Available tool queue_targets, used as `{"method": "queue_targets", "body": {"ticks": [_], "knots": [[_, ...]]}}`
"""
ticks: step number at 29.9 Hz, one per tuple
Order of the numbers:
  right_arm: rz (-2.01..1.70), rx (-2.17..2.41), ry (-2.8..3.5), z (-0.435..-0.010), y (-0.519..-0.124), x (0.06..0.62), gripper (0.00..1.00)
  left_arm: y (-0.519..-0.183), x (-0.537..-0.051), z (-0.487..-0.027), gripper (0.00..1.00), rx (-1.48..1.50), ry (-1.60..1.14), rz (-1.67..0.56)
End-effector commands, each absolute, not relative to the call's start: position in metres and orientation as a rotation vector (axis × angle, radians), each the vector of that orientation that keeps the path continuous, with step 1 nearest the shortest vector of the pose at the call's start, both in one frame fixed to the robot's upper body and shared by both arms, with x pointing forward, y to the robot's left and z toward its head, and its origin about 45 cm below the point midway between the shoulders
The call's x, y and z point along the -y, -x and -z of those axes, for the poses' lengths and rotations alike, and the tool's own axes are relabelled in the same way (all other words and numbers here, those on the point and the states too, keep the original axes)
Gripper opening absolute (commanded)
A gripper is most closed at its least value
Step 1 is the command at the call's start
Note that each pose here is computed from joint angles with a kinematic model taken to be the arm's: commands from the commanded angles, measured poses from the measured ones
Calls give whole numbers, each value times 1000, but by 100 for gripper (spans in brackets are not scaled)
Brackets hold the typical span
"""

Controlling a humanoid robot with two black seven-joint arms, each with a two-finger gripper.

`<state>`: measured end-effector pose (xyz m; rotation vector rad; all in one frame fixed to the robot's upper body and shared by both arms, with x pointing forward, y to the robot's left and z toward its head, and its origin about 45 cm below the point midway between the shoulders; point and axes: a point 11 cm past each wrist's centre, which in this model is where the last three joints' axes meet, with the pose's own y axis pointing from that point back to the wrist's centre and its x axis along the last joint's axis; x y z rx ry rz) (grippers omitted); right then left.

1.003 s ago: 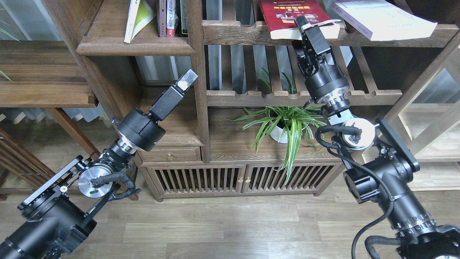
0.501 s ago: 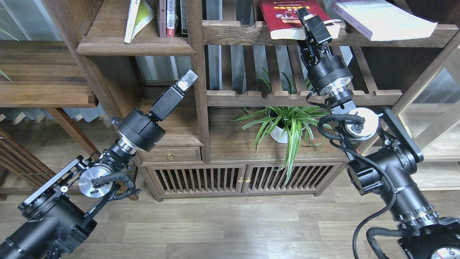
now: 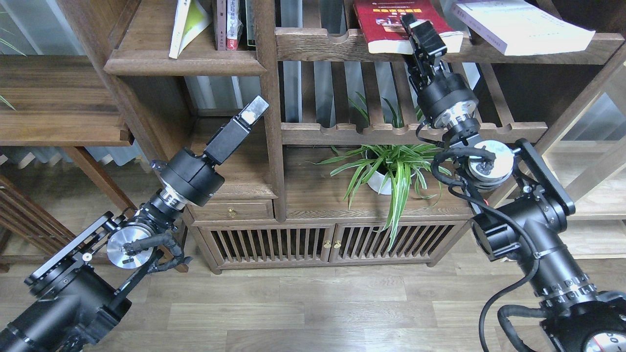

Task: Organize books on shelf
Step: 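Grasp the red book's edge with the right gripper and tip it out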

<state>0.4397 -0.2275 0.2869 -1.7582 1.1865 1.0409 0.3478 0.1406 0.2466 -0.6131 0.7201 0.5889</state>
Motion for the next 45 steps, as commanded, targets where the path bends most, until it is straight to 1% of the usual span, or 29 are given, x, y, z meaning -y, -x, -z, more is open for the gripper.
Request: {"method": "queue_targets", "body": {"ticks": [1, 8, 11, 12, 14, 17, 21, 24, 26, 27, 32, 37, 45], "knots": [[-1037, -1181, 1761, -289, -441, 227, 65, -348, -141, -247, 99, -719, 614, -590], [-1028, -1167, 1765, -291, -441, 228, 50, -348, -141, -247, 99, -719, 614, -590], [-1024, -1159, 1767, -291, -440, 228, 41, -348, -142, -246, 99, -720, 612, -593], [-1020, -1152, 1767, -291, -439, 228, 37, -349, -142, -245, 99, -721, 612, -595], [-1009, -1139, 1768, -292, -439, 230, 31, -349, -142, -246, 99, -719, 611, -595], [-1006, -1135, 1764, -291, -439, 231, 29, -349, -143, -246, 99, -718, 610, -596], [-1005, -1125, 1749, -293, -440, 234, 22, -349, -143, -246, 99, -718, 610, -597], [-996, -1098, 1725, -297, -440, 238, 14, -349, -143, -246, 99, -719, 611, -596], [-989, -1067, 1719, -298, -438, 240, 6, -349, -143, -246, 99, -718, 610, -596], [-985, -1049, 1716, -298, -437, 240, 5, -349, -143, -246, 99, -718, 610, -596], [-982, -1037, 1704, -296, -435, 244, 5, -349, -144, -245, 99, -717, 608, -598], [-974, -985, 1692, -303, -432, 239, 5, -350, -144, -245, 99, -718, 609, -600], [-971, -834, 1702, -317, -423, 209, 5, -355, -141, -250, 99, -731, 671, -605]]}}
